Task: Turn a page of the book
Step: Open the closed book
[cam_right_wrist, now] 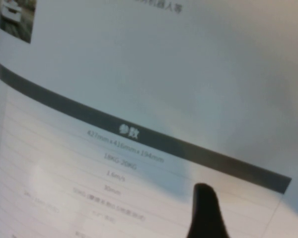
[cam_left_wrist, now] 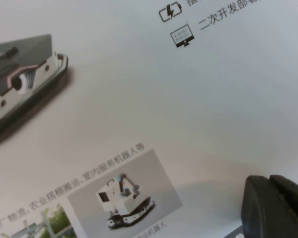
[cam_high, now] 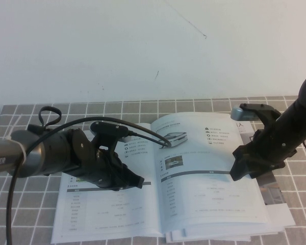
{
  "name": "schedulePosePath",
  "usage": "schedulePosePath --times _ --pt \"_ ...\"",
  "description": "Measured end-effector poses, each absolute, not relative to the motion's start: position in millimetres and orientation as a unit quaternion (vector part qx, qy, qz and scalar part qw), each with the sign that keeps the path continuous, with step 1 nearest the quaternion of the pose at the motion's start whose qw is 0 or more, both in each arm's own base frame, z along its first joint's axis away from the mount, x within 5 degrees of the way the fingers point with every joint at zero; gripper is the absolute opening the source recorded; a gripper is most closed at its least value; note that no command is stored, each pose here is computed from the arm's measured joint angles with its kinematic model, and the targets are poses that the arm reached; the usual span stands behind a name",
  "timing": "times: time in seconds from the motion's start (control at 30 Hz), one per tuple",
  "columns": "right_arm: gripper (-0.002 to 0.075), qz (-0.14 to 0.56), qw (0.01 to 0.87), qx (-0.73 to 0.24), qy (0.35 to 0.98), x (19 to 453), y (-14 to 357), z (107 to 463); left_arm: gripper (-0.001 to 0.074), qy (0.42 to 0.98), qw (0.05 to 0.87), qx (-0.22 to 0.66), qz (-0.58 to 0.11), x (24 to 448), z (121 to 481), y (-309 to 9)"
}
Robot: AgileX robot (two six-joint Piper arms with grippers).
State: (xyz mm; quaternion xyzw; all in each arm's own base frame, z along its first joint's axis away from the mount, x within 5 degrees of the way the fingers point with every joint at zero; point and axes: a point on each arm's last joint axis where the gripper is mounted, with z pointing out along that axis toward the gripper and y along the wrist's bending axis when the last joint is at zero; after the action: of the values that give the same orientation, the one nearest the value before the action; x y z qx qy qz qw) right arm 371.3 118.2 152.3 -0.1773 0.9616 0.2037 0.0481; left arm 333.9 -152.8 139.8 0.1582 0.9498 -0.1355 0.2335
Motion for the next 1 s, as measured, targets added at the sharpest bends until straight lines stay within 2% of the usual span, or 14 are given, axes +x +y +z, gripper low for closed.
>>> schedulePosePath --times 0.33,0.7,1.0 --pt "0.0429 0.208 0.040 -0.178 0.961 373 119 142 -0.0003 0.950 0.233 0.158 -0.135 334 140 -153" --pt "0.0429 0.256 0.059 -0.185 0.947 374 128 147 -0.0003 0.950 0.234 0.158 -0.135 334 140 -153" --pt "0.0429 0.238 0.060 -0.196 0.949 377 125 148 -0.0003 0.950 0.235 0.158 -0.135 334 140 -153"
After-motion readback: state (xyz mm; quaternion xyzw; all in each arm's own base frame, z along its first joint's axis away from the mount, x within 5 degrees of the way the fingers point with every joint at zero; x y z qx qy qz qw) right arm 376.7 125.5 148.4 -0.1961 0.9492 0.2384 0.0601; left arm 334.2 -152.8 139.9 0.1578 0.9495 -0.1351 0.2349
